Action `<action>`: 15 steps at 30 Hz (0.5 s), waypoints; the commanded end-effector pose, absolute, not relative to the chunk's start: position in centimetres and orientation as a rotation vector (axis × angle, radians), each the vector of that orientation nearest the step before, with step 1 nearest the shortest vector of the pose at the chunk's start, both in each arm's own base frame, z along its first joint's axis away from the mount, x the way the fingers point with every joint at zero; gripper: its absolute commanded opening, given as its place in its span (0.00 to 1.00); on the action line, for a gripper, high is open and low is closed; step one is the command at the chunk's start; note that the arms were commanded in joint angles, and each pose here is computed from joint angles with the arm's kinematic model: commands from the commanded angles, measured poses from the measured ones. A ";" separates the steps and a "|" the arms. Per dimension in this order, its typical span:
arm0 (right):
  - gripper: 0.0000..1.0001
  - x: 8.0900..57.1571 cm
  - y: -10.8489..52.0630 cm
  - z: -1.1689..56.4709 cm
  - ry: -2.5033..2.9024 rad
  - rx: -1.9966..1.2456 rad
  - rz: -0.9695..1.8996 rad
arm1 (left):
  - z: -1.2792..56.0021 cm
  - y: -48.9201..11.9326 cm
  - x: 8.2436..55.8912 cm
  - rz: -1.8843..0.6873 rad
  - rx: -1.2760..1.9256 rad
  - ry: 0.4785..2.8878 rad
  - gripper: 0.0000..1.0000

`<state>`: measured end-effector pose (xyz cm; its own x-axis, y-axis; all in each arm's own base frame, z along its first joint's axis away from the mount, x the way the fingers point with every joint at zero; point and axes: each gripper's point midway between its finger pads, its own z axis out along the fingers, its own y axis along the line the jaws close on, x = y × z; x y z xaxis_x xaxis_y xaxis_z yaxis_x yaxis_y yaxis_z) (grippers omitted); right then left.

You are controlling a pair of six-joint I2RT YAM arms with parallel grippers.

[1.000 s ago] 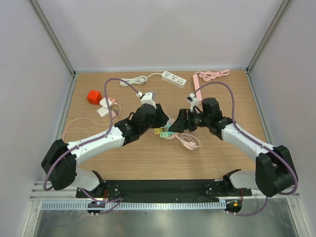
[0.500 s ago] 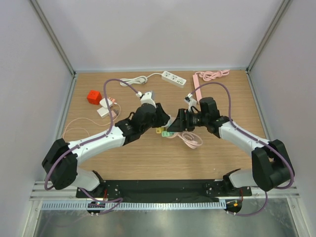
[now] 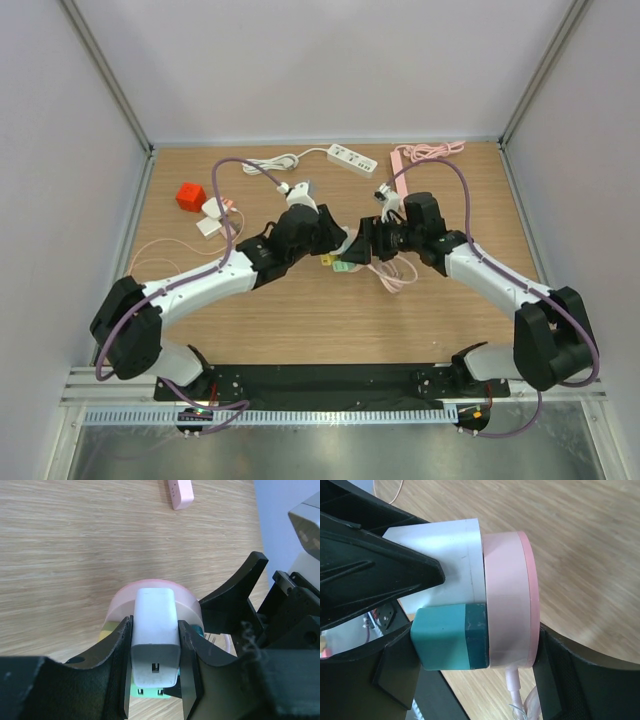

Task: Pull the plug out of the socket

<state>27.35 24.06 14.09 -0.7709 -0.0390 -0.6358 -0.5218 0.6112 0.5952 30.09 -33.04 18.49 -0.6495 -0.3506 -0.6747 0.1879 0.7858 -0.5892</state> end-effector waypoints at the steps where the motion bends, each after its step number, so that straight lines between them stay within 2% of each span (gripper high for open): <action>1: 0.01 31.9 19.3 14.0 2.237 -0.287 0.723 | 30.0 -34.1 29.3 -1.047 -0.110 1.892 0.00; 4: 0.01 32.3 18.5 14.2 2.229 -0.257 0.723 | 29.4 -34.0 28.6 -1.029 -0.063 1.941 0.00; 12: 0.01 32.0 18.3 14.8 2.212 -0.296 0.812 | 30.8 -34.3 26.4 -1.257 0.160 1.971 0.00; 15: 0.01 31.9 18.1 15.0 2.206 -0.295 0.820 | 30.2 -32.4 27.4 -1.194 0.103 2.022 0.00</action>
